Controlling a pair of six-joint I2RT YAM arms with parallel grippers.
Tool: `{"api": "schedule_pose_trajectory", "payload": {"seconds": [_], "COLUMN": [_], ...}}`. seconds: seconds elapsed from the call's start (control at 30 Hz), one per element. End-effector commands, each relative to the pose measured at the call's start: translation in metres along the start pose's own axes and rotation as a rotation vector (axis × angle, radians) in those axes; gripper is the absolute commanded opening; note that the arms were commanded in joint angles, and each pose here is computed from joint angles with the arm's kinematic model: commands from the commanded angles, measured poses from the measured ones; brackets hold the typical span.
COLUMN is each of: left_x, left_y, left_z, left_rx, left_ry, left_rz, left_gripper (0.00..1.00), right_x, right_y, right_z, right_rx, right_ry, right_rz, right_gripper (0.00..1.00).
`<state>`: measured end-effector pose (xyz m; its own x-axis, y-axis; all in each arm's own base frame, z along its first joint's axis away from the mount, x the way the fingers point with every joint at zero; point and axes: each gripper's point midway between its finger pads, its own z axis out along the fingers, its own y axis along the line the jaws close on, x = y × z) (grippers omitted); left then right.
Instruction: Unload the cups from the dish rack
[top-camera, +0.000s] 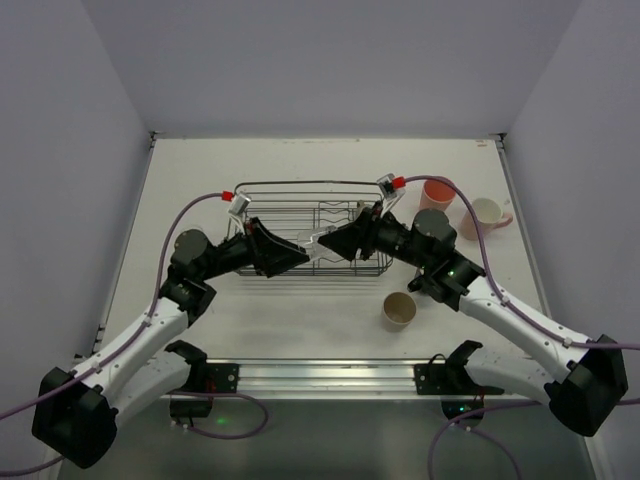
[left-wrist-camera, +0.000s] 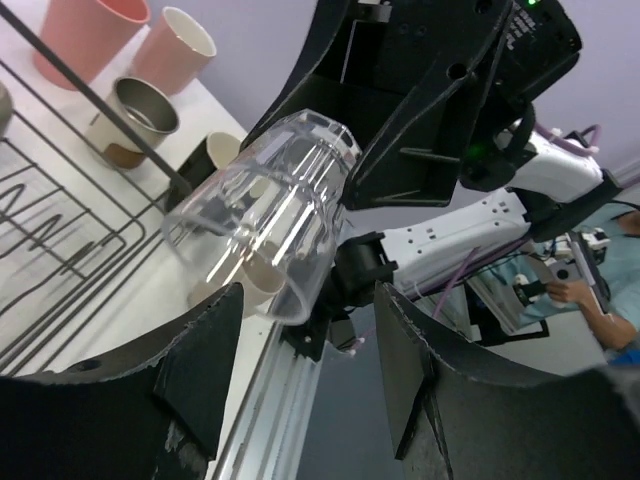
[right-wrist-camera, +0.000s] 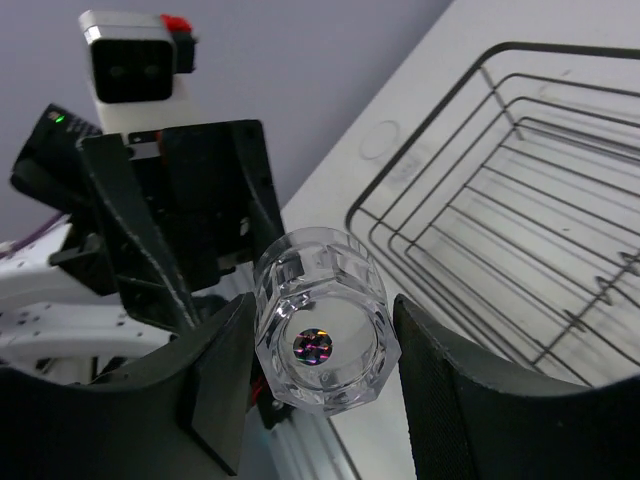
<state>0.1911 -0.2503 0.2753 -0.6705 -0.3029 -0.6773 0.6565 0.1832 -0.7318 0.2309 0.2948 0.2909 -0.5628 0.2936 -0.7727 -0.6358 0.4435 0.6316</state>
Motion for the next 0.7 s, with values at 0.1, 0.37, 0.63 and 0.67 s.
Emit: {"api": "schedule_pose_trajectory", "payload": {"seconds": [0.1, 0.37, 0.63, 0.67], "left_x": [-0.013, -0.021, -0.029, -0.015], "left_y": [-0.024, -0.013, 0.07, 0.084], "left_z": [0.013, 0.011, -0.056, -0.078], "left_rx": [0.071, -0.02, -0.728, -0.855], "left_ry": [-0.053, -0.094, -0.021, 0.046], "left_rz": [0.021, 0.066, 0.192, 0.172], "left_gripper": [0.54, 0.0, 0.0, 0.0], "right_x": [0.007, 0.033, 0.03, 0.029], "right_y": [0.058, 0.045, 0.033, 0.027], "right_z": [0.0, 0.011, 0.002, 0.002], "right_rx": [-0.326, -0.326, -0.245, -0.206], "right_ry": [0.046, 0.09, 0.044, 0.037], "right_rz": [0.073, 0.162, 0.084, 0.067], "right_gripper": [0.23, 0.29, 0.95, 0.98]}}
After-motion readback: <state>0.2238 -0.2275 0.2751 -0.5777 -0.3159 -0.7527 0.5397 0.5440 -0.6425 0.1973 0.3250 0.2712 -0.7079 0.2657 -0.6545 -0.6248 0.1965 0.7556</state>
